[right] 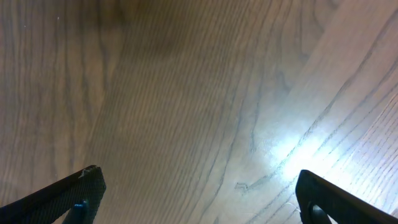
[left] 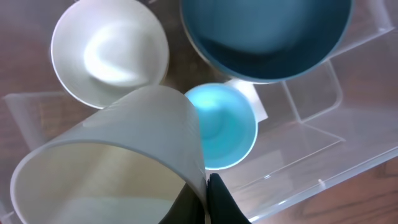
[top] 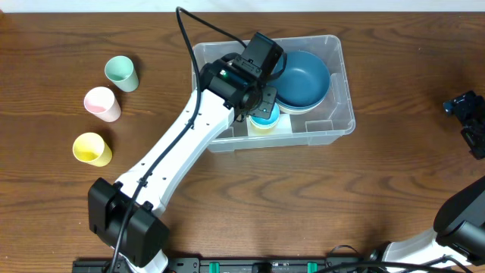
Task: Pack container
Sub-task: 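Carry the white cup into the bin and stack it on the cups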
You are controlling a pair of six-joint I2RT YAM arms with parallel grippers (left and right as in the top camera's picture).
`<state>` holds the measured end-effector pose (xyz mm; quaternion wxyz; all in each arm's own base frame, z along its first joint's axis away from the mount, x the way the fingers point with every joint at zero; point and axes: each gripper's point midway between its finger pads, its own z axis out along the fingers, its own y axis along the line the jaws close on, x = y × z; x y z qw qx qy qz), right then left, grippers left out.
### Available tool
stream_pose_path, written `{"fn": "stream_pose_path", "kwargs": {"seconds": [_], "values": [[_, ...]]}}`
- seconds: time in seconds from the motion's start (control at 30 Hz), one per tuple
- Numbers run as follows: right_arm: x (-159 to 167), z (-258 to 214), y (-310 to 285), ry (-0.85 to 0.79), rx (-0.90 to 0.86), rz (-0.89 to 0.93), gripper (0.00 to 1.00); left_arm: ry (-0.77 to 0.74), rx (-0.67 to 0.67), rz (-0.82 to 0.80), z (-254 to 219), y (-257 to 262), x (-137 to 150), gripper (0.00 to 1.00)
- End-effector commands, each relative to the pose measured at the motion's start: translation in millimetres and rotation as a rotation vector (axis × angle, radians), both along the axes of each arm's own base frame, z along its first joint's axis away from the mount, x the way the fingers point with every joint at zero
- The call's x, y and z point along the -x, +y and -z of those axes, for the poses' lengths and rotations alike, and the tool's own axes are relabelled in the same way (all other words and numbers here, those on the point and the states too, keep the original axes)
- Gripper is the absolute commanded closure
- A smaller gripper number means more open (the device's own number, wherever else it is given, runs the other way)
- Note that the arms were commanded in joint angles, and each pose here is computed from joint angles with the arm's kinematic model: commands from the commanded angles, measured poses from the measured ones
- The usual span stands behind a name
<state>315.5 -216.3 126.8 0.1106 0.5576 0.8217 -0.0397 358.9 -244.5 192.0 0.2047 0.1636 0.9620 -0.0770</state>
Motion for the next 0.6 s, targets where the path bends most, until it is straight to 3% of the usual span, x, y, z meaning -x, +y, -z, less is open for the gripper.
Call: {"fn": "stream_pose_path", "kwargs": {"seconds": [0.0,0.27,0.57], "values": [[2,1,-2,0.007,0.005,0.018,0.01,-0.029,-0.006,0.025,-7,-2,-1,0.94],[2,1,-2,0.007,0.005,0.018,0.01,-0.062,-0.03,0.181,-8,-37,21,0.94],[2,1,-2,0.007,0.005,0.018,0.01,-0.102,-0.088,0.177,-8,-36,22,0.94]]}}
